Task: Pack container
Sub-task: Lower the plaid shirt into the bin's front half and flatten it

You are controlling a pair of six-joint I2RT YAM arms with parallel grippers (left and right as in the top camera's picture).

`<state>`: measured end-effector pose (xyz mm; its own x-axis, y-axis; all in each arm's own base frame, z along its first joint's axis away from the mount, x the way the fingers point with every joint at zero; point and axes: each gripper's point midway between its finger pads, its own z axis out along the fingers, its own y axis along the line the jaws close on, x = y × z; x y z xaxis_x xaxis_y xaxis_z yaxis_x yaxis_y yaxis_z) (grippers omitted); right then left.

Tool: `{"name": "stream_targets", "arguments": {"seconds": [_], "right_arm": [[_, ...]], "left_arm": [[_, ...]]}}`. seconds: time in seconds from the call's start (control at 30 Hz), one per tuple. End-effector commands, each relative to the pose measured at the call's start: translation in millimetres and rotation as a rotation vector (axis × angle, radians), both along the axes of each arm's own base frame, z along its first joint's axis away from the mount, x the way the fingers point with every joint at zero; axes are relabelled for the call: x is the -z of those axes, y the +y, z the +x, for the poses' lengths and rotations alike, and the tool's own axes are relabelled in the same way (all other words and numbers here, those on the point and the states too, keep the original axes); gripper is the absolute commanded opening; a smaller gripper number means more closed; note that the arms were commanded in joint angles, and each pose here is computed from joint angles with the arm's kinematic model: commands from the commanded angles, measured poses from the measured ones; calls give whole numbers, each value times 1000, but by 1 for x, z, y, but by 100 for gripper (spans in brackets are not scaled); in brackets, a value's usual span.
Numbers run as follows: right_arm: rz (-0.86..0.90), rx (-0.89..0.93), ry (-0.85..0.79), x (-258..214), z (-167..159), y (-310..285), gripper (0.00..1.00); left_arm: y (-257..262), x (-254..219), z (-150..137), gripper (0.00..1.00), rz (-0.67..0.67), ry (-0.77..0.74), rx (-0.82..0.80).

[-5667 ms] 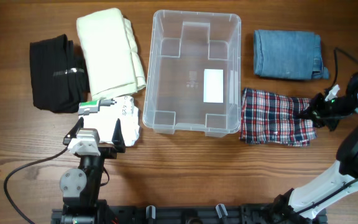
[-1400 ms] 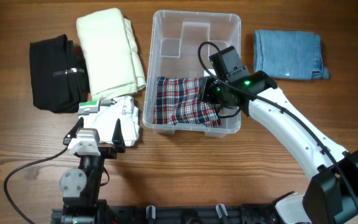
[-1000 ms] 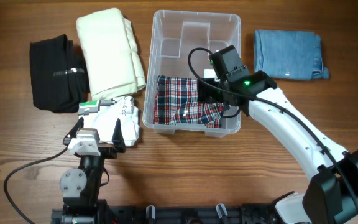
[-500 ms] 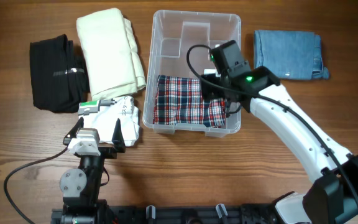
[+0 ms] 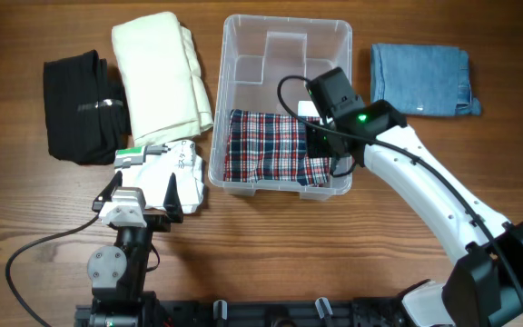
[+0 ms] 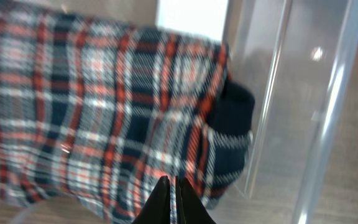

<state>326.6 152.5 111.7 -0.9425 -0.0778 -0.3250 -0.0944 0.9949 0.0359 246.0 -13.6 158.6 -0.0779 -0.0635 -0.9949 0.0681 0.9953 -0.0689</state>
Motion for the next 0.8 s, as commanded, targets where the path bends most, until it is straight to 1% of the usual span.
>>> {"name": "stream_targets", "arguments": {"seconds": [0.0,0.33,0.5,0.63,0.77], "right_arm": [[-33,24,52,23,-10,-5,4],[-39,40,80,69,-21,-11,5],[-26,30,109,75,-26,-8,5],[-9,28,84,55,-19,-4,4],[43,22,11,12,-2,8,4]], "left_arm": [[-4,3,0,100,14,6,23],[-4,3,0,100,14,6,23],[-4,3,0,100,14,6,23],[-4,3,0,100,14,6,23],[-4,3,0,100,14,6,23]]}}
